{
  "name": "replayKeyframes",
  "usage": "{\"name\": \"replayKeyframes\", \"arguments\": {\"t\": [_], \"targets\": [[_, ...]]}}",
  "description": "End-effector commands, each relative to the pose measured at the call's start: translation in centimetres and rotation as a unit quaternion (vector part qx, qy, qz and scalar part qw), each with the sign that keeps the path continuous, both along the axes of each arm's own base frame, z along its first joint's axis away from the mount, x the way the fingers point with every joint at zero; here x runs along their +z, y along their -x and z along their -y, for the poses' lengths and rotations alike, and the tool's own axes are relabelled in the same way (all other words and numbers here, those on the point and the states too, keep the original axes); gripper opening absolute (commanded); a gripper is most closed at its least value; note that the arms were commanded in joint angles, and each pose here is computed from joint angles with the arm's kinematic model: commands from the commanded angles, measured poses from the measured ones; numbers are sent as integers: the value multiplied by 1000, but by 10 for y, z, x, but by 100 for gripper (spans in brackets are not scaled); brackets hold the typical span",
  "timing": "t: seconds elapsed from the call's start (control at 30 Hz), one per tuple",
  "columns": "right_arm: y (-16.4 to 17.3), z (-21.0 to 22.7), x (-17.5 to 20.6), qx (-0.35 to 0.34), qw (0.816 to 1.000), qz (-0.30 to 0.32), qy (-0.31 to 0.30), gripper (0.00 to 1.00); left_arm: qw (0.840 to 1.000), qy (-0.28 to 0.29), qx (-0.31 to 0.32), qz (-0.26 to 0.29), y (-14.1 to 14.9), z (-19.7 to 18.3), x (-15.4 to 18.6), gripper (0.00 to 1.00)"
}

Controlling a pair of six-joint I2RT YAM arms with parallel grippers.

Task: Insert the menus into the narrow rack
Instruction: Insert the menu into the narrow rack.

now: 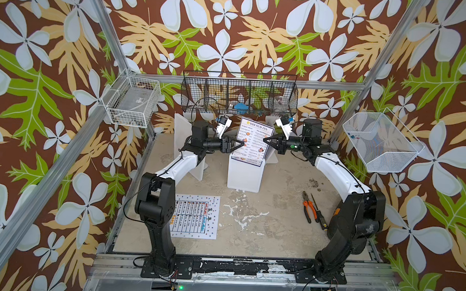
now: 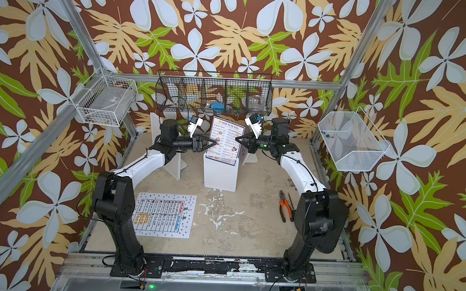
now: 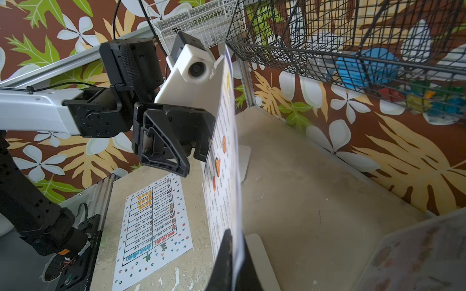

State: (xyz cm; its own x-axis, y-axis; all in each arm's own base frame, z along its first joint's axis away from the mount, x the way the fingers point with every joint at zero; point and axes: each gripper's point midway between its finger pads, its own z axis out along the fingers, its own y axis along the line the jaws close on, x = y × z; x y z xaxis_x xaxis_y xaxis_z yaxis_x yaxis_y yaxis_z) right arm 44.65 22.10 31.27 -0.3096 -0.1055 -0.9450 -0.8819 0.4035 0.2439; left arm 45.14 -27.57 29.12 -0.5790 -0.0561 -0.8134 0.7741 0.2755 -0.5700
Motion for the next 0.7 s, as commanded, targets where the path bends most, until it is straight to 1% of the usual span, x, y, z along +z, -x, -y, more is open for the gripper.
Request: {"name": "replayKeyframes", "arguments": {"t": [0.0, 0.3, 0.43, 0.53, 0.67], "targets": [[6, -4, -3, 16, 1000, 4, 10, 0, 1000, 5, -4, 12, -2, 1, 5, 53], [8, 0, -8, 10, 999, 10, 30, 0, 1000, 8, -2, 15, -6, 2, 9, 51], [12, -2, -7, 16, 1000, 10, 25, 0, 1000, 10, -4, 16, -6, 3, 12, 49], [14, -4, -11, 24, 999, 5, 20, 0, 1000, 13, -4, 16, -6, 3, 13, 45], [15, -8, -15, 30, 999, -2, 18, 0, 1000, 13, -5, 14, -5, 2, 11, 36]]}}
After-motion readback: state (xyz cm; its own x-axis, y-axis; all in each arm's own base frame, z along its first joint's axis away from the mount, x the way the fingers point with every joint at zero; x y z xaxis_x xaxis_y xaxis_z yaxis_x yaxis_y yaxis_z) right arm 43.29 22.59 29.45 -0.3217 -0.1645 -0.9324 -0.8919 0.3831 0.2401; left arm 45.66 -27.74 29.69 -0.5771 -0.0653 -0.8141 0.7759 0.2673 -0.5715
